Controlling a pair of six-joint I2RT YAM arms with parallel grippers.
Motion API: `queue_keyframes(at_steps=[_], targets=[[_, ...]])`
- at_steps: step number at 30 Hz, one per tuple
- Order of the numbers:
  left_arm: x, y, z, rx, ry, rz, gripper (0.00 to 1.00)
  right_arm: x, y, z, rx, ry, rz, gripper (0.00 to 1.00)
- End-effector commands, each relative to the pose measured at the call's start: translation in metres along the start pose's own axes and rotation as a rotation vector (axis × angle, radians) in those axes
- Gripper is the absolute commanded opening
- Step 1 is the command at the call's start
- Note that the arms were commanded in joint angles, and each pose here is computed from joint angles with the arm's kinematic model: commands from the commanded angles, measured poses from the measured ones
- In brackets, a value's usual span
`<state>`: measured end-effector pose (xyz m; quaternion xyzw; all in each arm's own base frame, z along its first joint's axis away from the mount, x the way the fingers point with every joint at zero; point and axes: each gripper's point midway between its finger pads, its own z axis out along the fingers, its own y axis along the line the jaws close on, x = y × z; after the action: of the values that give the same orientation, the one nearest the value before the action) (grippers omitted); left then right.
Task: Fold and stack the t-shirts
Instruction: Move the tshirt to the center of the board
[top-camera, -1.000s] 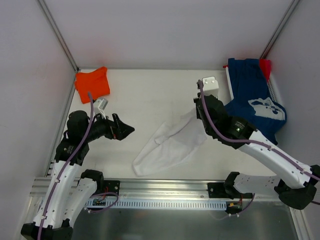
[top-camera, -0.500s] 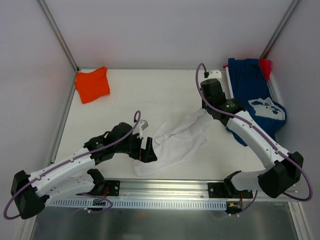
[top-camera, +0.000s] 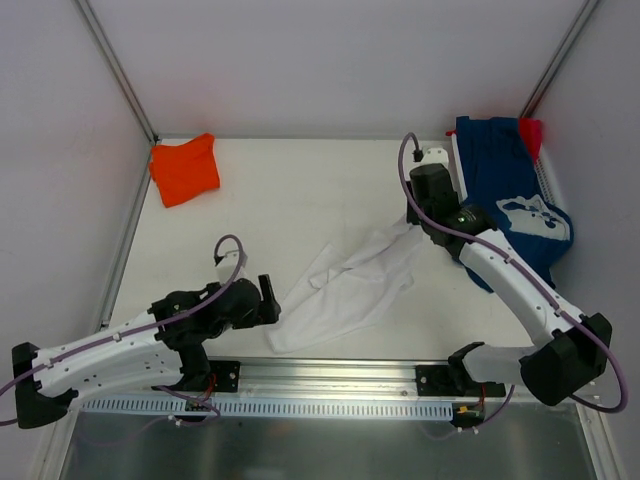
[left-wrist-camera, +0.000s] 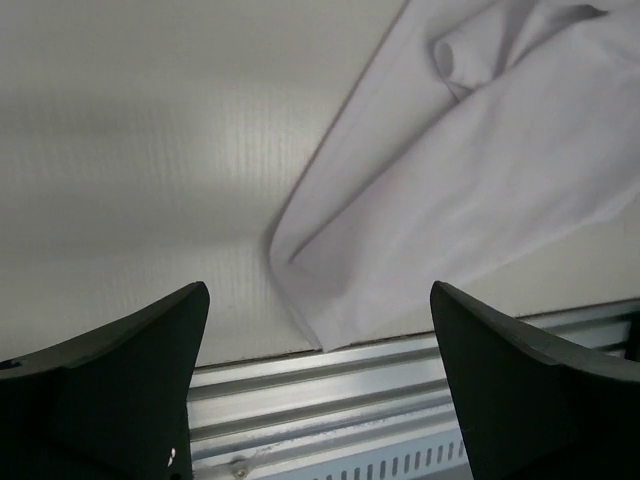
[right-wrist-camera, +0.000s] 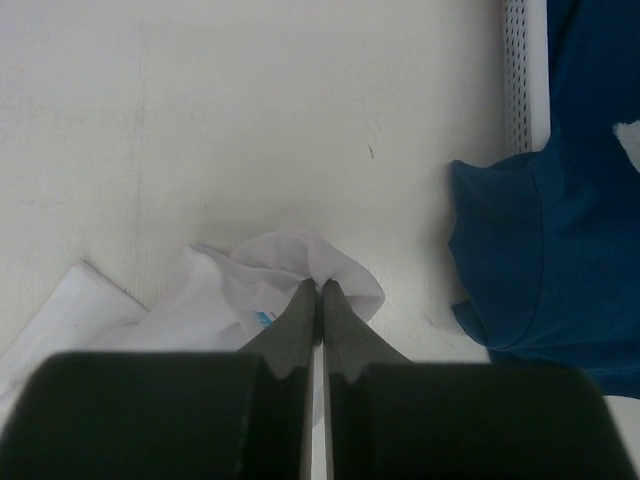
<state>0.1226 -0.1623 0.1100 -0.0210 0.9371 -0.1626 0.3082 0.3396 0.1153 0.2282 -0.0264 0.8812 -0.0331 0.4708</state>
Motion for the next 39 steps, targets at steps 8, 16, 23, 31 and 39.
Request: queue_keyframes(at_steps=[8, 16, 23, 31, 39], targets=[[0.016, 0.046, 0.023, -0.224, -0.086, -0.218, 0.93, -0.004, -0.014, -0.017, -0.020, -0.069, 0.071, 0.00], [0.032, 0.021, 0.031, -0.212, -0.056, -0.180, 0.93, 0.011, -0.021, -0.011, -0.011, -0.049, 0.075, 0.00], [0.035, -0.004, 0.032, -0.180, -0.071, -0.140, 0.82, 0.019, -0.023, -0.009, -0.011, -0.038, 0.077, 0.00], [0.038, -0.014, 0.036, -0.205, -0.079, -0.096, 0.54, 0.024, -0.027, -0.008, -0.002, -0.033, 0.075, 0.00], [0.043, -0.007, 0.040, -0.223, -0.079, -0.101, 0.39, 0.028, -0.032, -0.005, 0.006, -0.022, 0.077, 0.00]])
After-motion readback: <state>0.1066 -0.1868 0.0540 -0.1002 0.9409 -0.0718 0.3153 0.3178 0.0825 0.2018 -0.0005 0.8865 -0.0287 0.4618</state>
